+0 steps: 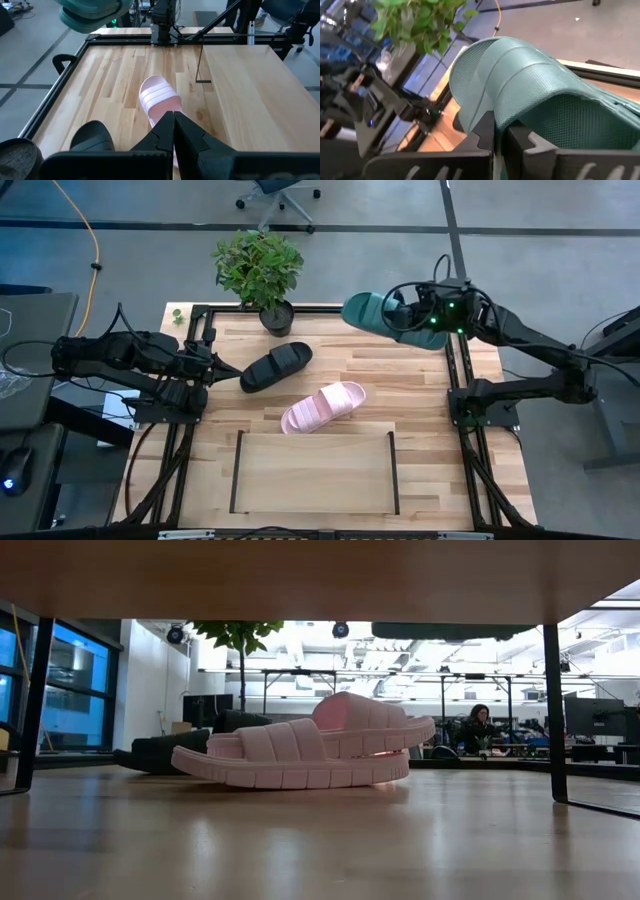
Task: Pick and place slides into the shelf
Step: Put the green pair of slides on the shelf
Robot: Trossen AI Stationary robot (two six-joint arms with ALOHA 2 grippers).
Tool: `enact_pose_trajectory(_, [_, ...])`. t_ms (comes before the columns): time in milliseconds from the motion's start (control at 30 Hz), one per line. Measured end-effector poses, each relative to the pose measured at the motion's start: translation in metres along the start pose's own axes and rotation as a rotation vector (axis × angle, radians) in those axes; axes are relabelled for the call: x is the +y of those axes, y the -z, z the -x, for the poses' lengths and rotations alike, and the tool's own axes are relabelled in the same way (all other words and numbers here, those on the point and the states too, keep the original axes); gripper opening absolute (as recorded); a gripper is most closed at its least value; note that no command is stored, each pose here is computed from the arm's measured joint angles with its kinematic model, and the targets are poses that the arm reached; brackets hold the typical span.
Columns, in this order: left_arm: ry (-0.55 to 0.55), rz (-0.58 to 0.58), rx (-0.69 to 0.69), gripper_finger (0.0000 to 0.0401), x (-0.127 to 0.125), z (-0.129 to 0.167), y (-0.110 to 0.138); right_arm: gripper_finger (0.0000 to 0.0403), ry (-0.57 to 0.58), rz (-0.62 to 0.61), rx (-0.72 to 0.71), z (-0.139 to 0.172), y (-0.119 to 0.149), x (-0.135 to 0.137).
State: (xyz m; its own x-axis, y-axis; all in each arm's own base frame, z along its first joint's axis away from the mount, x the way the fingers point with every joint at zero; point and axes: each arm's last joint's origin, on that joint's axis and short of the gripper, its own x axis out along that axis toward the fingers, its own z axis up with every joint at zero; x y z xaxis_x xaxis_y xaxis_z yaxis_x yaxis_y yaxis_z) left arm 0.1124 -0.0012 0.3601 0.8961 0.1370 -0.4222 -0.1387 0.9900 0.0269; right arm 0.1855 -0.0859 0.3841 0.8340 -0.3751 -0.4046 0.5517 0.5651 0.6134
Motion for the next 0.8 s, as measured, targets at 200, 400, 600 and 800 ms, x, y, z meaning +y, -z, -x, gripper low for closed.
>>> enact_pose_trajectory(200, [0.000, 0.023, 0.000, 0.0001, 0.000, 0.000, 0.000, 0.0000, -0.030, 0.051, 0.067, 0.000, 0.006, 0.002])
enact_pose_trajectory(400, [0.000, 0.023, 0.001, 0.0001, 0.000, 0.000, 0.000, 0.0000, -0.067, 0.101, 0.112, 0.000, 0.012, 0.007])
enact_pose_trajectory(600, [0.000, 0.023, 0.003, 0.0001, 0.000, -0.001, 0.000, 0.0000, -0.109, 0.142, 0.151, 0.001, 0.016, 0.011])
enact_pose_trajectory(800, [-0.001, 0.032, 0.008, 0.0001, 0.000, -0.002, 0.000, 0.0000, -0.110, 0.200, 0.199, 0.002, 0.023, 0.012])
